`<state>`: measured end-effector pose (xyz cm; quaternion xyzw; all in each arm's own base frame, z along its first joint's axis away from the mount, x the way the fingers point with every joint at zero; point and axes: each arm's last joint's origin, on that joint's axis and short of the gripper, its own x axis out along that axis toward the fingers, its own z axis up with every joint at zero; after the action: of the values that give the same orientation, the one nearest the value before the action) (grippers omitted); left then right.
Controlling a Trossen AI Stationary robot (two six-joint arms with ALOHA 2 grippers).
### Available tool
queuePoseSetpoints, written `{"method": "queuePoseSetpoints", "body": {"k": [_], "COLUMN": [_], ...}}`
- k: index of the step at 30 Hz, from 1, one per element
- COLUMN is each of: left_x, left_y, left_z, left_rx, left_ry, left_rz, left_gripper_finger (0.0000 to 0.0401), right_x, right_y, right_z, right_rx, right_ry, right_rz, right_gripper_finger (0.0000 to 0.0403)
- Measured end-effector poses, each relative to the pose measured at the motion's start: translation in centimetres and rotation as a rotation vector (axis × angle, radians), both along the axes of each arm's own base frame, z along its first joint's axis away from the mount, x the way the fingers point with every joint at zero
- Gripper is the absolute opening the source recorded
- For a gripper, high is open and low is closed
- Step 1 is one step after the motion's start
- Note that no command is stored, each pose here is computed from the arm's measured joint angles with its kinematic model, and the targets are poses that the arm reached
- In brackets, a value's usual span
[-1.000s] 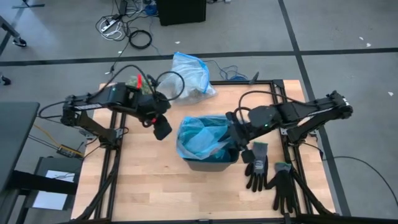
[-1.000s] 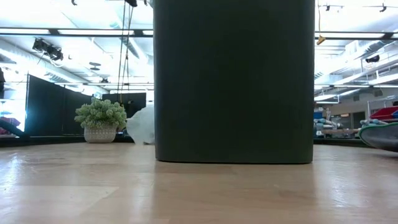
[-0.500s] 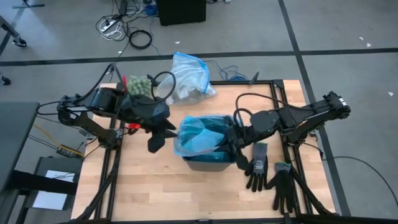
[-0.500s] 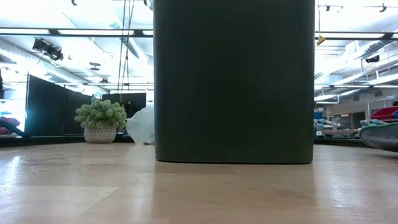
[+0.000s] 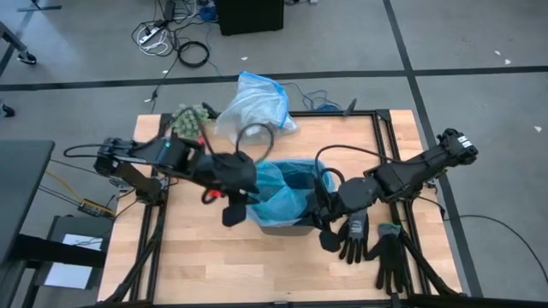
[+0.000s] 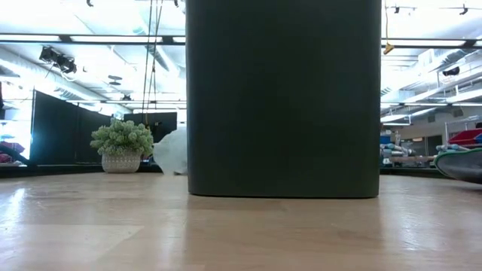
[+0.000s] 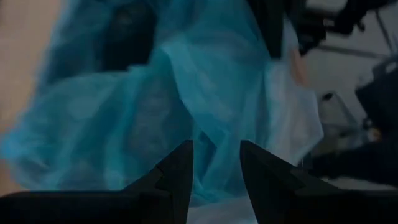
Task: Place trash/remove bag and relplace
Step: Insert the new blue trash bag into the trash bin
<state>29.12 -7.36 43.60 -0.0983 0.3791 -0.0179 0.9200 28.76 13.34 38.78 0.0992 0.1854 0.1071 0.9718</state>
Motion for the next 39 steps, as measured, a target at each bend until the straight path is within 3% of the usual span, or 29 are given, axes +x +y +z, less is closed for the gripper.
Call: {"method": "queuePoseSetpoints", "body": {"k": [11, 20, 25, 31, 39], "left_x": [-0.8, 0.3, 0.8, 0.5, 1.7], "left_y": [-1.0, -1.3, -1.2, -1.1, -1.4], "left_z": [0.8, 0.7, 1.3, 0.1, -1.3], "left_rx": [-0.100, -0.090, 0.010, 0.194, 0.330], "left_ry": [0.006, -0.043, -0.140, -0.045, 0.001], "left_rz": [-0.058, -0.052, -0.039, -0.185, -0.305], "left_gripper_finger": [0.0142, 0.0142, 0.0142, 0.0143, 0.0143], "right_x": [-1.6, -1.6, -1.6, -1.6, -1.6], "right_y": [1.6, 1.8, 1.8, 1.8, 1.8], "right_z": [-0.7, -0.7, -0.7, -0.7, -0.6], "right_rx": [0.023, 0.039, 0.039, 0.040, 0.046], "right_ry": [0.103, 0.103, 0.105, 0.105, 0.105], "right_rz": [-0.005, -0.005, 0.004, 0.009, 0.011], "right_gripper_finger": [0.0000, 0.0000, 0.0000, 0.0000, 0.0000]}}
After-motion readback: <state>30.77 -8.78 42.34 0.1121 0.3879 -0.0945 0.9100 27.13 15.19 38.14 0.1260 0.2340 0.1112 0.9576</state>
